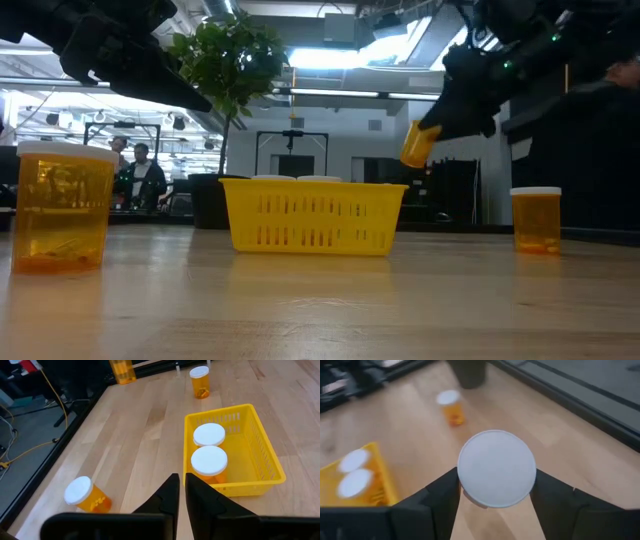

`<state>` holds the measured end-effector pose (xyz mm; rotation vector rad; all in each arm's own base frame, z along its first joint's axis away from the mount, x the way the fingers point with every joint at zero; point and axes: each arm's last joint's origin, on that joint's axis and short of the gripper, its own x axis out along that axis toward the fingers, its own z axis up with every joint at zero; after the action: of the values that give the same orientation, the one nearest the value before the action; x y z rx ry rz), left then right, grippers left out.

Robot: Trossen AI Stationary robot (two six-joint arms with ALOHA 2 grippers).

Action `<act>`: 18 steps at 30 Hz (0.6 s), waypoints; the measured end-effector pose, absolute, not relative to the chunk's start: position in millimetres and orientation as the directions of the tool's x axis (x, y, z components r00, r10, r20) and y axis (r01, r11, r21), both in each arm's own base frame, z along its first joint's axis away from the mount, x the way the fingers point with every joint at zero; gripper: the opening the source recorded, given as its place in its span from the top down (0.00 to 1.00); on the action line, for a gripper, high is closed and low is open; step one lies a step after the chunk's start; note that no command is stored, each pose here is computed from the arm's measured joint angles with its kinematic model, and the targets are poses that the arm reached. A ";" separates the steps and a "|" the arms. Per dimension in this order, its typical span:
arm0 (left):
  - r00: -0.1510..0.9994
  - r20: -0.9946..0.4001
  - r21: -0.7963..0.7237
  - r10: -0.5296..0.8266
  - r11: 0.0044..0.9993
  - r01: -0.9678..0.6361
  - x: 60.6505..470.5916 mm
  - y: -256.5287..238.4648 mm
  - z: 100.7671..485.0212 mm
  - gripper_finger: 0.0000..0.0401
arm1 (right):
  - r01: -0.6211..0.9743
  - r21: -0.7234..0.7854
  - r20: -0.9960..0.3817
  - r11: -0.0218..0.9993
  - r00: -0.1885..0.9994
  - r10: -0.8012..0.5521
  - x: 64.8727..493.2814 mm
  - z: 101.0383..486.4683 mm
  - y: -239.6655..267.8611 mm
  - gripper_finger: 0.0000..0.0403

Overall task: Pick and place pill bottles into a basket
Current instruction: Put the orange pill bottle into the yellow bin

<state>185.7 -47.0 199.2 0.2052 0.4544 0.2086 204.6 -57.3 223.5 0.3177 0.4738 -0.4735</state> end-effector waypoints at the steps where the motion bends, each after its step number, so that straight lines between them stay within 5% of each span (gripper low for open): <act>1: 0.878 -0.412 0.242 0.244 0.958 -0.153 185.7 -47.0 199.2 0.94 | 0.485 0.179 -0.498 0.856 0.795 -0.346 205.8 224.0 -53.8 0.44; 18: 0.880 -0.415 0.212 0.230 0.965 -0.152 185.7 -47.4 199.1 0.94 | 0.143 0.128 -0.358 0.982 0.930 -0.088 223.0 235.0 11.4 0.44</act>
<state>185.7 -47.4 199.1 0.1757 0.4532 0.2000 223.0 11.4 235.0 0.1530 0.3586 -0.1188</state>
